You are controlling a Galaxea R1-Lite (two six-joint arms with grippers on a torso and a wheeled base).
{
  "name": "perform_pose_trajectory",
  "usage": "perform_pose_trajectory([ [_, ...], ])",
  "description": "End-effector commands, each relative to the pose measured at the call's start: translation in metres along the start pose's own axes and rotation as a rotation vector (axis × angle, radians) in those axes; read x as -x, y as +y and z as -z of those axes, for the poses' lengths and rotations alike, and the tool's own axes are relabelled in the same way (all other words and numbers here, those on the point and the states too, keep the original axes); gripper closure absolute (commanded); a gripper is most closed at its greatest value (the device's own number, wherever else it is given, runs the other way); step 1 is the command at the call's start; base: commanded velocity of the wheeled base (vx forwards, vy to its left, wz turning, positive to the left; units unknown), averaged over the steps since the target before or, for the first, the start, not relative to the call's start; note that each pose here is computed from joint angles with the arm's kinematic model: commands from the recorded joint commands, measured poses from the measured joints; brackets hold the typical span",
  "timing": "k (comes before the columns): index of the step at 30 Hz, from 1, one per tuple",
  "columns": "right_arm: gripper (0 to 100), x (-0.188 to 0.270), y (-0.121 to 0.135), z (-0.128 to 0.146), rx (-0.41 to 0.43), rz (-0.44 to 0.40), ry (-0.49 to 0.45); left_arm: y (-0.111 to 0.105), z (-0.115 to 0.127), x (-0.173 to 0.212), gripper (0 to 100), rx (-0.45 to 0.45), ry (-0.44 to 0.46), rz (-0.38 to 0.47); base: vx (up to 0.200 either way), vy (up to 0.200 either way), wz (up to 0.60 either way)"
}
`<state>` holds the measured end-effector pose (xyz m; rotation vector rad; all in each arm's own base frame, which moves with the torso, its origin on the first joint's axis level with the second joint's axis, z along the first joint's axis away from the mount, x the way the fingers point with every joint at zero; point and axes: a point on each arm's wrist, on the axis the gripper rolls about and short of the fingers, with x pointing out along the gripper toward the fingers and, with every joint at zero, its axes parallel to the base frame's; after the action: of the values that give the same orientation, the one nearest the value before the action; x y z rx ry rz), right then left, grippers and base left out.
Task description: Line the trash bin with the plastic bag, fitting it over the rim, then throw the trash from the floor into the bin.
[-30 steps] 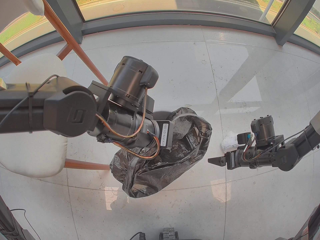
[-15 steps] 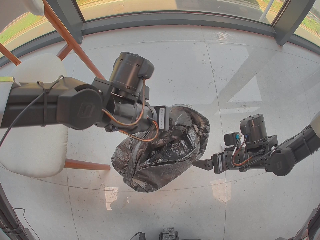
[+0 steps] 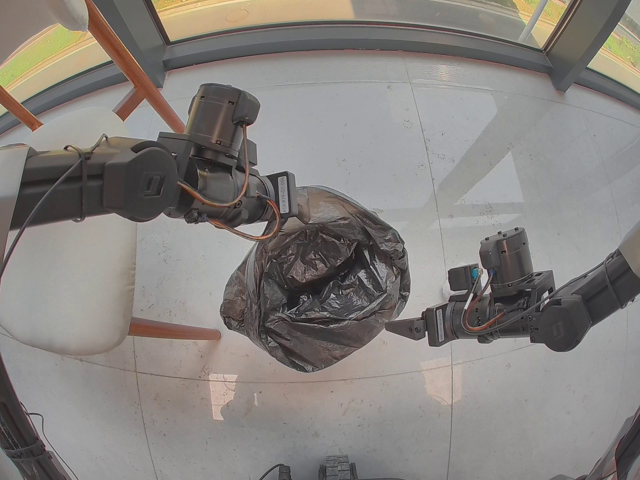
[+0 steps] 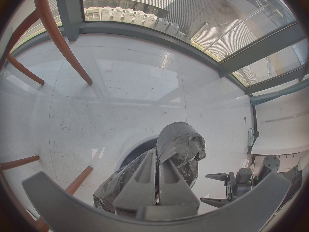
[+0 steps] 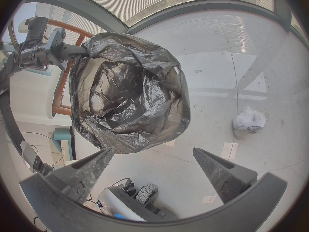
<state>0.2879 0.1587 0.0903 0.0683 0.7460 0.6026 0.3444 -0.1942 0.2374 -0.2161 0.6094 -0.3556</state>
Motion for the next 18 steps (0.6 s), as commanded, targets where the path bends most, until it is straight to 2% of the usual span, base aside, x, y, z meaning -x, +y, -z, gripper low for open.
perform_pose_trajectory([
  [1, 0, 0.002, -0.001, -0.001, -0.001, 0.003, -0.005, 0.009, -0.005, -0.010, 100, 0.013, -0.009, -0.020, 0.000, 0.000, 0.00],
  [6, 0, 0.008, -0.004, -0.004, -0.010, 0.017, -0.025, 0.022, -0.014, -0.014, 100, 0.026, -0.031, -0.045, 0.000, 0.000, 0.00],
  [11, 0, 0.013, -0.006, -0.005, -0.031, 0.022, -0.035, 0.027, -0.013, -0.018, 100, -0.016, -0.024, -0.056, 0.000, 0.000, 0.00],
  [12, 0, 0.014, -0.007, -0.005, -0.035, 0.026, -0.036, 0.034, -0.015, -0.025, 100, -0.024, -0.035, -0.068, 0.000, 0.000, 0.00],
  [16, 0, 0.017, -0.008, -0.004, -0.038, 0.028, -0.037, 0.031, -0.026, -0.028, 100, -0.029, -0.130, -0.032, 0.000, 0.000, 0.00],
  [18, 0, 0.017, -0.008, -0.003, -0.038, 0.028, -0.034, 0.030, -0.027, -0.029, 100, -0.038, -0.148, -0.027, 0.000, 0.000, 0.00],
])
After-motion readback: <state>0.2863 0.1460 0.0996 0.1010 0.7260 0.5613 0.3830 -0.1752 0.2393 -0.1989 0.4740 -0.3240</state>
